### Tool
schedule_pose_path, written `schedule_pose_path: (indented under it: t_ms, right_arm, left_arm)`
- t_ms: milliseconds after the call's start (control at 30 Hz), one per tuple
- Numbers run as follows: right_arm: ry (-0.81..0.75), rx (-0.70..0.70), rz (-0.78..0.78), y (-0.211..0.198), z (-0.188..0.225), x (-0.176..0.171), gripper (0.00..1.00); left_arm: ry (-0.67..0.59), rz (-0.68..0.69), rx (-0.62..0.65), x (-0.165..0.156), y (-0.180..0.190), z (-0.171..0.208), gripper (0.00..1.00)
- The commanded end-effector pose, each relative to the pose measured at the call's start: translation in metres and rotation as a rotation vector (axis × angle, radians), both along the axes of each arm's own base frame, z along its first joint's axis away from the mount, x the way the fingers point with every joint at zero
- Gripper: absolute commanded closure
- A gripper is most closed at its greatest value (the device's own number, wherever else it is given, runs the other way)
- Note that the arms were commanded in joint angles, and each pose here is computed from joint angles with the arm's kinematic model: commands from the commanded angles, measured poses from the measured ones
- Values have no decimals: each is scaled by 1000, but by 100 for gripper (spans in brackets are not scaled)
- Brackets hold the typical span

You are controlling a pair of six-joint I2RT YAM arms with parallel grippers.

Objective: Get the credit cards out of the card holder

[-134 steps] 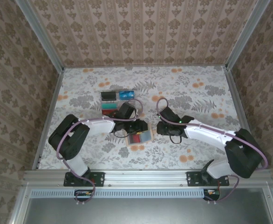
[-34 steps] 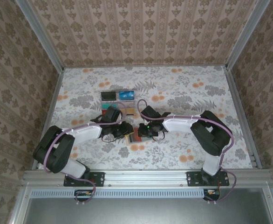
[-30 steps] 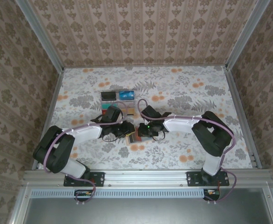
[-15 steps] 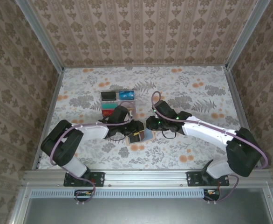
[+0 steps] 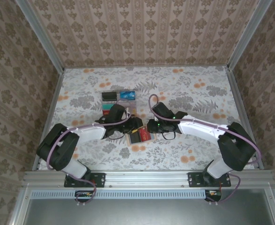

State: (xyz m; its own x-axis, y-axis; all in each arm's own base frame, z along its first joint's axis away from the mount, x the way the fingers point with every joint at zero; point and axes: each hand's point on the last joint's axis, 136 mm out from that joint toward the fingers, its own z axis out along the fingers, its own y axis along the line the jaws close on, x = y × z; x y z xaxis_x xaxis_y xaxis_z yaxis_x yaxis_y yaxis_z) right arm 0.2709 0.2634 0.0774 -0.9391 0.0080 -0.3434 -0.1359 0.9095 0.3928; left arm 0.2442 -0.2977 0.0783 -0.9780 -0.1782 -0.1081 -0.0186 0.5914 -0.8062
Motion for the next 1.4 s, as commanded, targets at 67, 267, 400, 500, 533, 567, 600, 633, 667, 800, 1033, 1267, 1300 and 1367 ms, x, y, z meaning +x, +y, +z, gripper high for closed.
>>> schedule_pose_path:
  t_ms: [67,267,400,500,533,567,600,633,667,800,1033,1267,1300,1367]
  right_arm:
    - [76,-10,16,14,-18,1,74]
    - [127,-54,-13,9,-41,0,76]
    - [155,-90,-20,3,-56,-2,76]
    - [175,-116,-27,-2,-66,-6,76]
    - [183,-121,-31,-3,-69,-7,76]
    - [188,-123,-32,-3,-71,-7,76]
    - [195,-125,-32,-4,-74,-9,76]
    - [201,-122,-31,-3,-76,-10,76]
    - [208,-121,-29,-3,-78,-10,76]
    - [224,-108,-26,-1,-81,-13,76]
    - [233,-105,-26,-1,-84,-14,76]
    - [239,-113,-35,-5,-85,-15,76]
    - [240,-114,-34,-5,-85,-15,76]
    - [242,-115,-35,-5,-86,-15,76]
  left_arm:
    - [50,15,53,-7,13,-13,61]
    - [101,-3,67,-9,8,-25,67]
    - [139,-11,80,-12,8,-36,71]
    - [161,-7,102,-15,11,-44,71]
    - [165,-5,106,-16,12,-46,71]
    - [167,-3,108,-16,13,-47,71]
    - [168,-4,110,-17,13,-48,71]
    - [170,-6,110,-17,13,-49,71]
    - [168,-8,108,-17,13,-49,71]
    - [170,-16,105,-17,12,-50,70]
    - [171,-32,110,-17,11,-52,70]
    - [132,-46,75,-14,8,-43,73]
    - [123,-47,69,-13,8,-41,74]
    - [107,-53,54,-12,6,-37,75]
